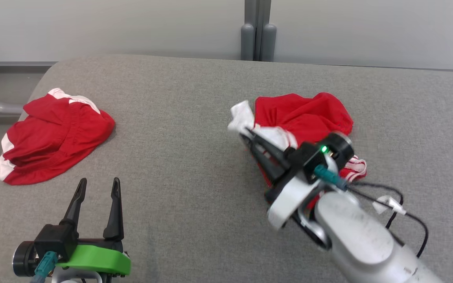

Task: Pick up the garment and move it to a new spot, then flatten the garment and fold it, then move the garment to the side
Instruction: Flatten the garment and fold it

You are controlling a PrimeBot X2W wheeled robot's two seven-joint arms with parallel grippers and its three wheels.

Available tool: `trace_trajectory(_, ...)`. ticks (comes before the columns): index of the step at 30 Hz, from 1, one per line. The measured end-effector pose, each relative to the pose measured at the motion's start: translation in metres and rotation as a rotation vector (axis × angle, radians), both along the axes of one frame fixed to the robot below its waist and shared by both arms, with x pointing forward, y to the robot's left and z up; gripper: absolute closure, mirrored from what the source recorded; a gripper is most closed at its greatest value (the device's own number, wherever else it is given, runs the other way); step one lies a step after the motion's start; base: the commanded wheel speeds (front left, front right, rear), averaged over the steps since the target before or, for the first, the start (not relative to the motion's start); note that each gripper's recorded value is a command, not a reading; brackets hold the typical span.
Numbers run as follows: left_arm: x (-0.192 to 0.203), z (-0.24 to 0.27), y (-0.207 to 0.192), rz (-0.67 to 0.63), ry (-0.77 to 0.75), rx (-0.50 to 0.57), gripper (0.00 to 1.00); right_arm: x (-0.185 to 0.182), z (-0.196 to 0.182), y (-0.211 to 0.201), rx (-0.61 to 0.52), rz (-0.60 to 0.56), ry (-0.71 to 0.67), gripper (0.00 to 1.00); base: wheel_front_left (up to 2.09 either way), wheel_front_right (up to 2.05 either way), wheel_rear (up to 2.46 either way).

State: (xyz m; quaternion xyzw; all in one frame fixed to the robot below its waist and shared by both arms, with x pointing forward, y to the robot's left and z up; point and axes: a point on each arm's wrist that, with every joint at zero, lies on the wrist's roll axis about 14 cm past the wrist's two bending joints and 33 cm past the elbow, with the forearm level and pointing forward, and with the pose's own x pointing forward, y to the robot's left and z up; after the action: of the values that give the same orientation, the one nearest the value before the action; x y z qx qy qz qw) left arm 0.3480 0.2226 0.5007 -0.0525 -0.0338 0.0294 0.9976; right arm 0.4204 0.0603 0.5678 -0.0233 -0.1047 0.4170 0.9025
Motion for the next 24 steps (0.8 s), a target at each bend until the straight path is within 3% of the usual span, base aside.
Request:
trace_trajectory(4,-0.002,0.000,0.003,0.010,-0.001,0.001,0.00,-0.047,-0.040,0.024,-0.035,0.120,0.103,1.00,0.00,0.00,0.00)
trace_trajectory(11,-0.004,-0.001,0.004,0.014,0.003,-0.002,0.00,-0.108,-0.093,0.033,-0.072,0.218,0.280,0.99,0.00,0.00,0.00)
trace_trajectory(12,-0.004,-0.001,0.004,0.013,0.003,-0.002,0.00,-0.109,-0.095,0.031,-0.070,0.214,0.289,0.85,0.00,0.00,0.00)
trace_trajectory(13,-0.003,-0.001,0.003,0.011,0.001,-0.002,0.00,-0.107,-0.095,0.029,-0.064,0.203,0.294,0.60,0.00,0.00,0.00)
trace_trajectory(14,-0.002,0.000,0.002,0.007,0.000,-0.002,0.00,-0.106,-0.093,0.026,-0.054,0.193,0.295,0.01,0.00,0.00,0.00)
trace_trajectory(19,0.000,-0.001,-0.004,-0.012,0.000,-0.004,0.00,-0.081,-0.070,0.006,0.020,0.097,0.258,0.00,0.00,0.00,0.00)
trace_trajectory(24,0.003,0.001,-0.010,-0.030,-0.008,-0.005,0.00,-0.038,-0.048,-0.046,0.073,-0.095,0.193,0.00,0.00,0.00,0.00)
